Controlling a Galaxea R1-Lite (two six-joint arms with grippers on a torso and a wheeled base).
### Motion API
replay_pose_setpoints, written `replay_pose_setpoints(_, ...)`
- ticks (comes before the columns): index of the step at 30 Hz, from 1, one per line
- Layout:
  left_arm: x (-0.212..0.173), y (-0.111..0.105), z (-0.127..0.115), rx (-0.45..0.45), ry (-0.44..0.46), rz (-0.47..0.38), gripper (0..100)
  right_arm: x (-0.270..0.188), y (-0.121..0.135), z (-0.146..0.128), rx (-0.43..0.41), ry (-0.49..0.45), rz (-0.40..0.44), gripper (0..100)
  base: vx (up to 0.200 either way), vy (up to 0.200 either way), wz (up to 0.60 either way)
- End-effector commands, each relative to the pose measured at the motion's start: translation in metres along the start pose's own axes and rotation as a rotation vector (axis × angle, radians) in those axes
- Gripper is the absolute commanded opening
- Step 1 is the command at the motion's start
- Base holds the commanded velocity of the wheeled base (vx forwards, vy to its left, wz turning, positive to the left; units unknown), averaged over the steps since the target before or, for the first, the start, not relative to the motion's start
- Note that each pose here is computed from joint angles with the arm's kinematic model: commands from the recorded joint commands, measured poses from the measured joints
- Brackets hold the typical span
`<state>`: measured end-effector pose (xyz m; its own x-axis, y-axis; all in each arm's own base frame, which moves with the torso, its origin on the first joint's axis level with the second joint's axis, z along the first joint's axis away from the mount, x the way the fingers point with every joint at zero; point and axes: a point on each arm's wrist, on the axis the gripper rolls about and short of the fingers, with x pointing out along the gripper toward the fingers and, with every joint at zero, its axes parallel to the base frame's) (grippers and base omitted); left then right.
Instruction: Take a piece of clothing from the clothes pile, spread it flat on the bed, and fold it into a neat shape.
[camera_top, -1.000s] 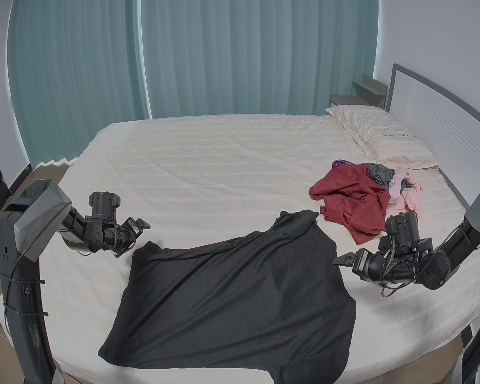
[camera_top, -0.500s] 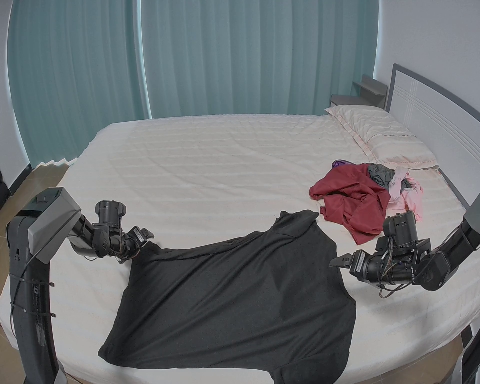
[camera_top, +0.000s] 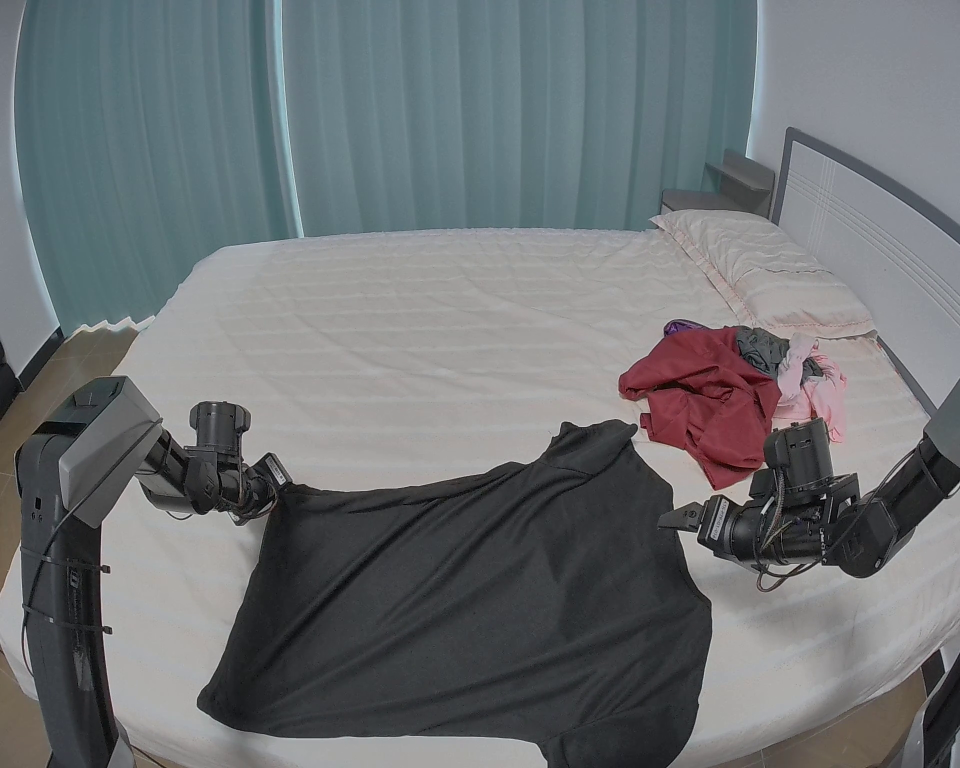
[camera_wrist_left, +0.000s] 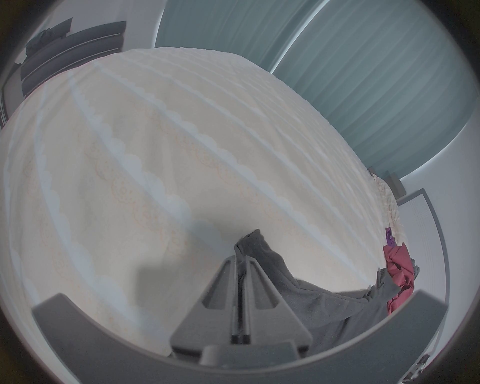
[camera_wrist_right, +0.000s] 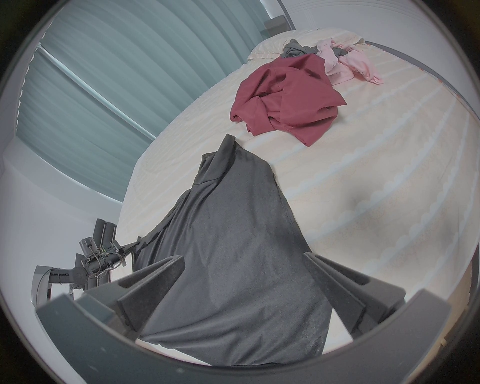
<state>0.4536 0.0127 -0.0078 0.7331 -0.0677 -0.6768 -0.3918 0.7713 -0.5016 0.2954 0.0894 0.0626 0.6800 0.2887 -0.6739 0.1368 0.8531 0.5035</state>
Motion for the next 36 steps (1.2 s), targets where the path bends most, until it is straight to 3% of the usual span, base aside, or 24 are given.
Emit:
replay_pose_setpoints(1, -0.009, -0.011, 0.017, -0.006, -0.061, -0.029, 0, 0.002, 0.006, 0.008, -0.003, -0.024, 0.022, 100, 0.0, 0.0, 0.0)
replay_pose_setpoints(9, -0.008, -0.024, 0.033, -0.024, -0.171, -0.005, 0, 0.017, 0.024, 0.021, -0.021, -0.049, 0.062, 100, 0.0, 0.0, 0.0)
replay_pose_setpoints(23, 0.008, -0.012, 0.039, -0.047, -0.231, 0.096, 0, 0.062, 0.036, 0.038, -0.025, -0.08, 0.08, 100, 0.0, 0.0, 0.0)
replay_pose_setpoints(36, 0.008, -0.012, 0.039, -0.093, -0.223, 0.108, 0, 0.111, 0.017, 0.061, -0.005, -0.11, -0.02, 100, 0.0, 0.0, 0.0)
